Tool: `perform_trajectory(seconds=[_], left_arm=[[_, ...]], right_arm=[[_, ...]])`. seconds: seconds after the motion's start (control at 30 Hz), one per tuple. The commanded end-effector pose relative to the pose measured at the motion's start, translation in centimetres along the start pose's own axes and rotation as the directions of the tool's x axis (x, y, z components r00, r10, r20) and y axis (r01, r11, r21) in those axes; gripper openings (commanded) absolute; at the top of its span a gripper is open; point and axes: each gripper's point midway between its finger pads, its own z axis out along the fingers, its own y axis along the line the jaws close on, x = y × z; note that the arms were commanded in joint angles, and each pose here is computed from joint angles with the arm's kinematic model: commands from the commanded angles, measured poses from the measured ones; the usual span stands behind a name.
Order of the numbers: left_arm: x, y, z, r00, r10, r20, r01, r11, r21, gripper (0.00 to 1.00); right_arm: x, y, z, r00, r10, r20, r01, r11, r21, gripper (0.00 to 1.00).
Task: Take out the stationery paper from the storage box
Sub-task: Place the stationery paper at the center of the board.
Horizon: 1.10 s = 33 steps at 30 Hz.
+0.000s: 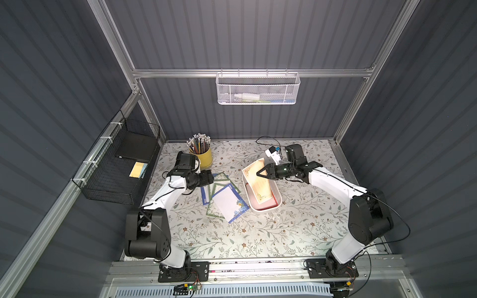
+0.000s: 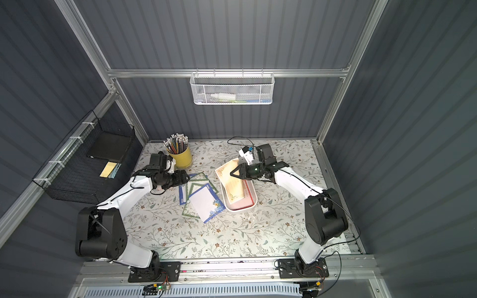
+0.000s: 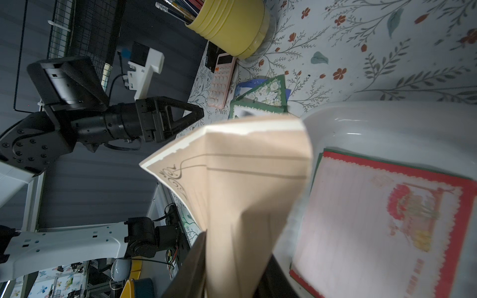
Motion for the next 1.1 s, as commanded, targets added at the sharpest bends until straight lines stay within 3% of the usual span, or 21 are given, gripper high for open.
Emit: perform_trajectory(seconds=[0.0,0.1,0.27,0.57,0.67,0.83,1.07], left_arm=[[-4.9,-4.4,-5.4,0.977,0.032,0.212,-0.065,0.986,0.152,0.86],[-6.1,-7.6,-8.2,0.954,0.057,0.294,-0.145,0.947,0.285,0.86],[-6.1,-10.0,-9.8,0.935,0.091,0.343,-0.231,0.889,0.395,0.86],[-3.1,-12.0,-8.1,0.963,0.074,0.261,-0.222,0.768,0.600,0.86],[-2.0,-13.0,-7.9,0.974,0.069,0.217,-0.202,0.701,0.684,0.83],[-1.3,-13.0,-8.3,0.970,0.076,0.229,-0.218,0.687,0.694,0.73],[0.9,-14.3,-7.3,0.979,0.074,0.191,-0.191,0.664,0.723,0.71]], right_arm=[[-0.2,-0.2,0.2,1.000,-0.005,-0.005,0.005,1.000,-0.003,0.31],[-0.5,-0.1,0.2,1.000,-0.010,0.000,0.010,1.000,-0.003,0.30],[-0.7,-1.1,0.2,1.000,-0.009,0.005,0.008,0.998,0.055,0.30],[-0.7,-2.0,0.9,1.000,0.010,-0.005,-0.009,0.998,0.067,0.31],[-0.9,-2.1,1.0,1.000,0.011,-0.004,-0.011,0.998,0.070,0.31],[-1.0,-2.1,1.2,1.000,0.011,-0.007,-0.011,0.998,0.065,0.31],[-1.5,-1.1,1.2,1.000,0.009,0.007,-0.010,1.000,0.020,0.31]])
